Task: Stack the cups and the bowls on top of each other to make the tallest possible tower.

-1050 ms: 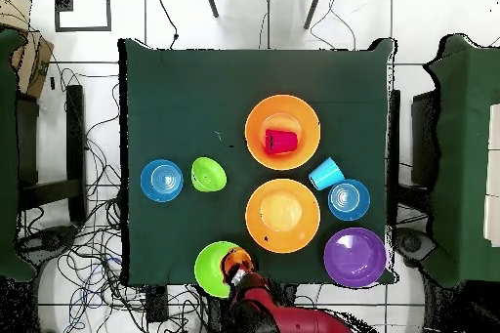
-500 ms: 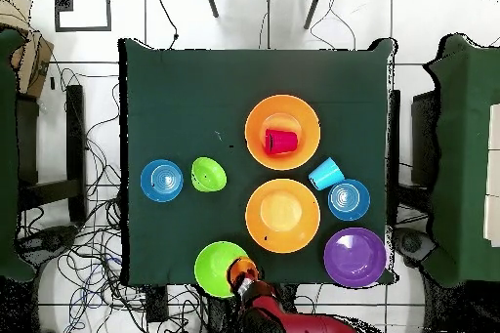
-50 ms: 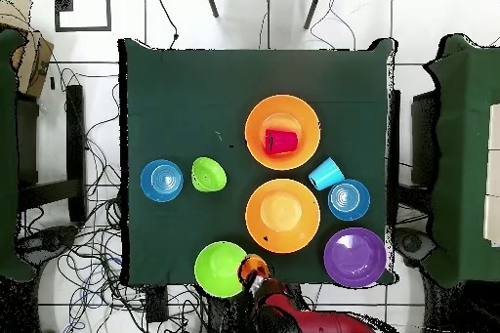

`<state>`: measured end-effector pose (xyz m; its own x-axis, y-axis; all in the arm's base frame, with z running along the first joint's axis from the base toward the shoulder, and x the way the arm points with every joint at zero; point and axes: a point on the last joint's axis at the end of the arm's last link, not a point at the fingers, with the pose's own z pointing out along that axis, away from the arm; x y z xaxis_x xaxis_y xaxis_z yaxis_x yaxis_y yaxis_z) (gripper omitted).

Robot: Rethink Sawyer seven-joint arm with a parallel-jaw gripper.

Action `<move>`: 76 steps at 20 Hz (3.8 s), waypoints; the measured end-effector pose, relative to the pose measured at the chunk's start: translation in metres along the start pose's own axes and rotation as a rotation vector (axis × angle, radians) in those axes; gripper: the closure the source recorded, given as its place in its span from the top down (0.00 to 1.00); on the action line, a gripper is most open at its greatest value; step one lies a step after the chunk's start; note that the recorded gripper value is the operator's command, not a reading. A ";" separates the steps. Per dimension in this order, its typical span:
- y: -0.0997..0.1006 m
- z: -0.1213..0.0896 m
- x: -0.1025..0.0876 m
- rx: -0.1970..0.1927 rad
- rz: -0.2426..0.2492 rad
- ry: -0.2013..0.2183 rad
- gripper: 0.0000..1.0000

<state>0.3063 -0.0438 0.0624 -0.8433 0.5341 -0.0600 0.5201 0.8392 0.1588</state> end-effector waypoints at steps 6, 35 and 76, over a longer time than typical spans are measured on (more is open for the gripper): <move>-0.010 0.011 -0.012 -0.006 -0.013 -0.008 0.00; -0.052 0.042 -0.035 0.002 -0.021 0.048 0.00; 0.003 0.028 -0.117 0.025 -0.135 0.007 0.00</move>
<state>0.4105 -0.1010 0.0424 -0.9068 0.4153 -0.0728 0.4048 0.9058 0.1249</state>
